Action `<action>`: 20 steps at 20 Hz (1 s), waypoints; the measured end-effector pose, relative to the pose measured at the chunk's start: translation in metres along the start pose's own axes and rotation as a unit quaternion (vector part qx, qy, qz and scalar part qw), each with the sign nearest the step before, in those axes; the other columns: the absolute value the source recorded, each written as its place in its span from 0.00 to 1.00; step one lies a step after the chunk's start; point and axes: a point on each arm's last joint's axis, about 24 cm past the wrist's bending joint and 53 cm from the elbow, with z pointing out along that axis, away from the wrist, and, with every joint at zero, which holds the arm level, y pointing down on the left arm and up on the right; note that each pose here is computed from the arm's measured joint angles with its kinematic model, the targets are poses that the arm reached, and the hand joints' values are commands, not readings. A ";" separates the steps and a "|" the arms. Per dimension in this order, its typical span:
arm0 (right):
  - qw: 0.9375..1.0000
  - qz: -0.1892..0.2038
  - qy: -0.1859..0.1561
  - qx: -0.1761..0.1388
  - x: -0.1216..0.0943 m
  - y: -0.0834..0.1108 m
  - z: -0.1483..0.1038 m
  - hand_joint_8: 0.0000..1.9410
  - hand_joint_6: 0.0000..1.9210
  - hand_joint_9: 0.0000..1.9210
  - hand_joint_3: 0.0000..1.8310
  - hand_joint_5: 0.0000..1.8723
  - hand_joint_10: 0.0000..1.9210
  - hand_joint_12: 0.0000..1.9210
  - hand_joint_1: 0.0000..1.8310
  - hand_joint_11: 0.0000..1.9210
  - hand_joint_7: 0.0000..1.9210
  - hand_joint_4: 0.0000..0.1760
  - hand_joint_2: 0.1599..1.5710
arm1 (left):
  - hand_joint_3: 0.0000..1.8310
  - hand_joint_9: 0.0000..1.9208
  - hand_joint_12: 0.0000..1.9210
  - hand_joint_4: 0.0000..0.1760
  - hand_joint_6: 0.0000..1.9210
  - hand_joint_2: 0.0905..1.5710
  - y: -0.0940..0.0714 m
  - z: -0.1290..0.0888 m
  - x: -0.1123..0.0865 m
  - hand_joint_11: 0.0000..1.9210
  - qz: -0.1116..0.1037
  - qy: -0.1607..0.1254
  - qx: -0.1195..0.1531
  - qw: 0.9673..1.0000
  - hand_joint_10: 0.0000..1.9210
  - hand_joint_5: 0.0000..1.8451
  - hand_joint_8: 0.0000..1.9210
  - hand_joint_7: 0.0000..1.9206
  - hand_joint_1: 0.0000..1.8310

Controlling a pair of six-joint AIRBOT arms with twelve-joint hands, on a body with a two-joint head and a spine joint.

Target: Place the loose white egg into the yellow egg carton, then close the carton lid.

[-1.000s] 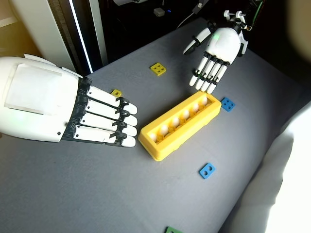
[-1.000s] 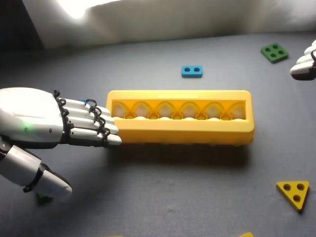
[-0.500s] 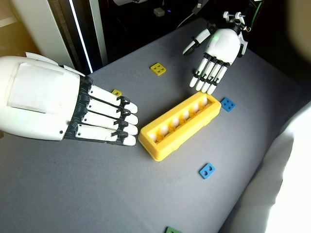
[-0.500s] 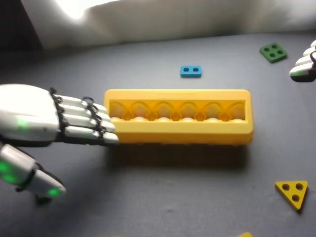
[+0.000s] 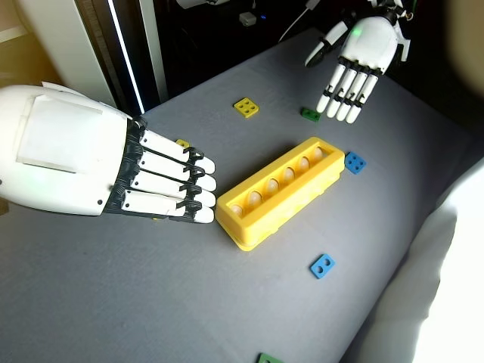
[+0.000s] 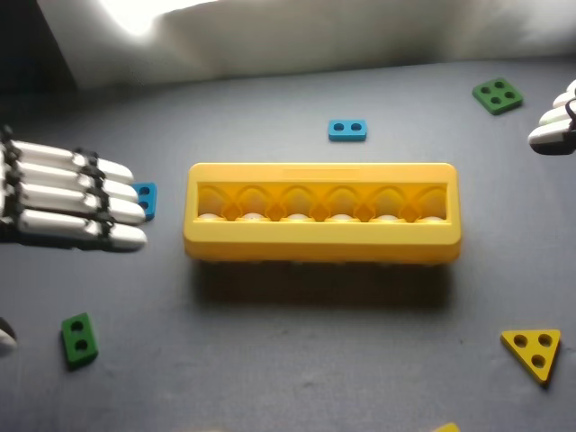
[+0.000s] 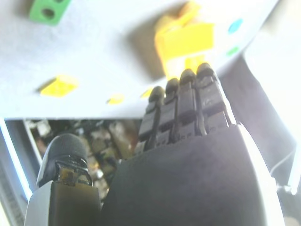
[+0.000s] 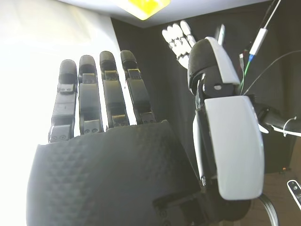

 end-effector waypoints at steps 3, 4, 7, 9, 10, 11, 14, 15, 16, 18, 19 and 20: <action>1.000 0.000 0.003 -0.005 0.003 0.004 0.001 0.00 0.00 0.08 0.00 0.11 0.00 0.16 0.20 0.00 0.10 0.00 0.73 | 0.00 0.00 0.00 0.00 0.00 0.74 -0.015 -0.018 -0.009 0.00 0.011 -0.010 0.009 1.000 0.00 0.00 0.00 0.00 0.00; 1.000 0.001 0.004 -0.008 0.003 0.005 0.001 0.00 0.00 0.08 0.00 0.12 0.00 0.16 0.20 0.00 0.10 0.00 0.73 | 0.00 0.00 0.00 0.00 0.00 0.74 -0.019 -0.022 -0.010 0.00 0.019 -0.008 0.011 1.000 0.00 0.00 0.00 0.00 0.00; 1.000 0.000 0.004 -0.008 0.003 0.005 0.001 0.00 0.00 0.08 0.00 0.12 0.00 0.15 0.19 0.00 0.10 0.00 0.74 | 0.00 0.00 0.00 0.00 0.00 0.74 -0.022 -0.026 -0.019 0.00 0.024 -0.013 0.011 1.000 0.00 0.00 0.00 0.00 0.00; 1.000 0.001 0.004 -0.009 0.003 0.006 0.001 0.00 0.00 0.09 0.00 0.13 0.00 0.18 0.21 0.00 0.11 0.00 0.73 | 0.00 0.00 0.00 0.00 0.00 0.74 -0.020 -0.026 -0.019 0.00 0.025 -0.013 0.006 1.000 0.00 0.00 0.00 0.00 0.00; 1.000 -0.001 0.005 -0.007 0.004 0.005 0.001 0.00 0.00 0.09 0.00 0.12 0.00 0.18 0.21 0.00 0.11 0.00 0.73 | 0.00 0.00 0.00 0.00 0.00 0.74 -0.016 -0.024 -0.016 0.00 0.021 -0.011 -0.003 1.000 0.00 0.00 0.00 0.00 0.00; 1.000 0.000 0.006 -0.005 0.005 0.004 0.001 0.00 0.00 0.09 0.00 0.13 0.00 0.18 0.21 0.00 0.12 0.00 0.73 | 0.00 0.00 0.00 0.00 0.00 0.74 -0.014 -0.022 -0.015 0.00 0.021 -0.010 -0.007 1.000 0.00 0.00 0.00 0.00 0.00; 1.000 0.000 0.008 -0.007 0.005 0.005 0.001 0.00 0.00 0.08 0.00 0.12 0.00 0.17 0.20 0.00 0.11 0.00 0.73 | 0.00 0.00 0.00 0.00 0.00 0.74 -0.020 -0.013 -0.010 0.00 0.018 -0.003 -0.003 1.000 0.00 0.00 0.00 0.00 0.00; 1.000 0.001 0.007 -0.007 0.005 0.005 0.001 0.00 0.00 0.07 0.00 0.11 0.00 0.15 0.20 0.00 0.10 0.00 0.73 | 0.00 0.00 0.00 0.00 0.00 0.74 -0.024 -0.010 -0.008 0.00 0.013 0.001 0.003 1.000 0.00 0.00 0.00 0.00 0.00; 1.000 0.001 0.007 -0.007 0.005 0.005 0.001 0.00 0.00 0.08 0.00 0.11 0.00 0.15 0.18 0.00 0.10 0.00 0.73 | 0.00 0.00 0.00 0.00 0.00 0.74 -0.028 -0.008 -0.004 0.00 0.007 0.008 0.008 1.000 0.00 0.00 0.00 0.00 0.00; 1.000 0.001 0.007 -0.006 0.005 0.004 0.001 0.00 0.00 0.08 0.00 0.12 0.00 0.15 0.19 0.00 0.10 0.00 0.73 | 0.00 0.00 0.00 0.00 0.00 0.74 -0.028 -0.005 -0.001 0.00 0.003 0.014 0.005 1.000 0.00 0.00 0.00 0.00 0.00; 1.000 0.001 0.007 -0.007 0.005 0.005 0.001 0.00 0.00 0.08 0.00 0.12 0.00 0.15 0.18 0.00 0.10 0.00 0.74 | 0.00 0.00 0.00 0.00 0.00 0.74 -0.025 -0.003 -0.002 0.00 0.001 0.013 -0.002 1.000 0.00 0.00 0.00 0.00 0.00; 1.000 0.001 0.007 -0.007 0.005 0.005 0.001 0.00 0.00 0.07 0.00 0.12 0.00 0.14 0.19 0.00 0.10 0.00 0.74 | 0.00 0.00 0.00 0.00 0.00 0.74 -0.022 -0.003 -0.010 0.00 0.002 -0.010 -0.006 1.000 0.00 0.00 0.00 0.00 0.00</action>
